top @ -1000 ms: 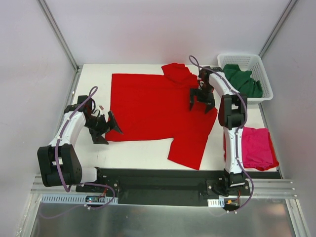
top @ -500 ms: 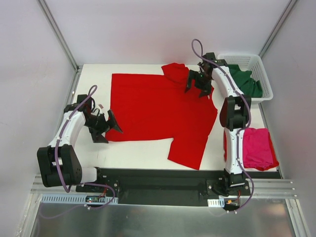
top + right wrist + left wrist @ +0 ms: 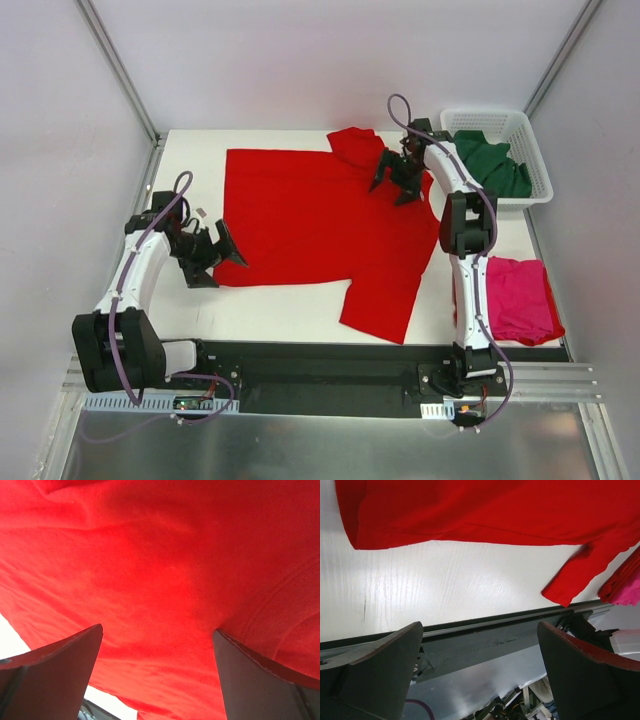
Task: Fold and stack the t-shirts
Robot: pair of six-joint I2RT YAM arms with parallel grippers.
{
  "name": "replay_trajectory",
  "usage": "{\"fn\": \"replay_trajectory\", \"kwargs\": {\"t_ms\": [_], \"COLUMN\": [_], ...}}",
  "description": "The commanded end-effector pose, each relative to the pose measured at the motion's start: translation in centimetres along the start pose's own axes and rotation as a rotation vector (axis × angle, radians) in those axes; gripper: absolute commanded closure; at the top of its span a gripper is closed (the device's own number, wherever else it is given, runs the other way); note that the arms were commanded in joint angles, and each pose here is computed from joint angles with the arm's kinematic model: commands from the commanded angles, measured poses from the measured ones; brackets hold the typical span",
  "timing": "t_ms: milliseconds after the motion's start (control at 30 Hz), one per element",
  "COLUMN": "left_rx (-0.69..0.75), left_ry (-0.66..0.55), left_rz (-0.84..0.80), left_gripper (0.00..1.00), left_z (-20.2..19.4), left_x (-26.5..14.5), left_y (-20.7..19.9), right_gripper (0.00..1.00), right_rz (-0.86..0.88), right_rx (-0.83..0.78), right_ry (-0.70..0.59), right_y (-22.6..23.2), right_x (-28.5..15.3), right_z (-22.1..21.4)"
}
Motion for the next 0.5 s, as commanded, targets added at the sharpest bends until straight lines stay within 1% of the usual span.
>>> {"fn": "replay_trajectory", "kwargs": {"t_ms": [0, 133, 233, 267, 367, 433, 467], "left_rx": [0.003, 0.002, 0.001, 0.006, 0.009, 0.012, 0.009], "left_ry": [-0.052, -0.077, -0.100, -0.114, -0.138, -0.148, -0.150], "left_rz": [-0.013, -0.014, -0.029, -0.040, -0.056, -0.063, -0.069], "left_gripper": [0.01, 0.01, 0.01, 0.01, 0.01, 0.01, 0.01], "left_z": [0.1, 0.3, 0.7, 0.9, 1.5, 1.9, 2.2], "left_x": [-0.8, -0.9, -1.0, -0.8, -0.5, -0.3, -0.3], "left_y": [-0.4, -0.4, -0.7, -0.9, -1.0, -1.1, -1.2], "right_gripper": [0.04, 0.04, 0.04, 0.04, 0.04, 0.04, 0.04], "right_rz": [0.020, 0.010, 0.040, 0.059, 0.109, 0.173, 0.194], "right_rx": [0.036, 0.033, 0.020, 0.009, 0.007, -0.003, -0.005], "right_ry": [-0.029, -0.058, -0.092, -0.116, -0.118, -0.127, -0.124], "right_y": [-0.3, -0.9, -0.7, -0.3, 0.5, 1.9, 2.0], "right_x": [-0.1, -0.5, -1.1, -1.6, -2.3, -4.0, -3.8], "right_z": [1.3, 2.0, 2.7, 3.1, 3.0, 2.6, 2.0]}}
Point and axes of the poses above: each gripper's point midway between its finger pads, its own x axis out along the fingers, its own y axis along the line the jaws close on, z = x × y, the point moved 4 cm from there along -x, back along the fingers, and after that the axes turned 2 degrees about -x, right-handed, at the moved point
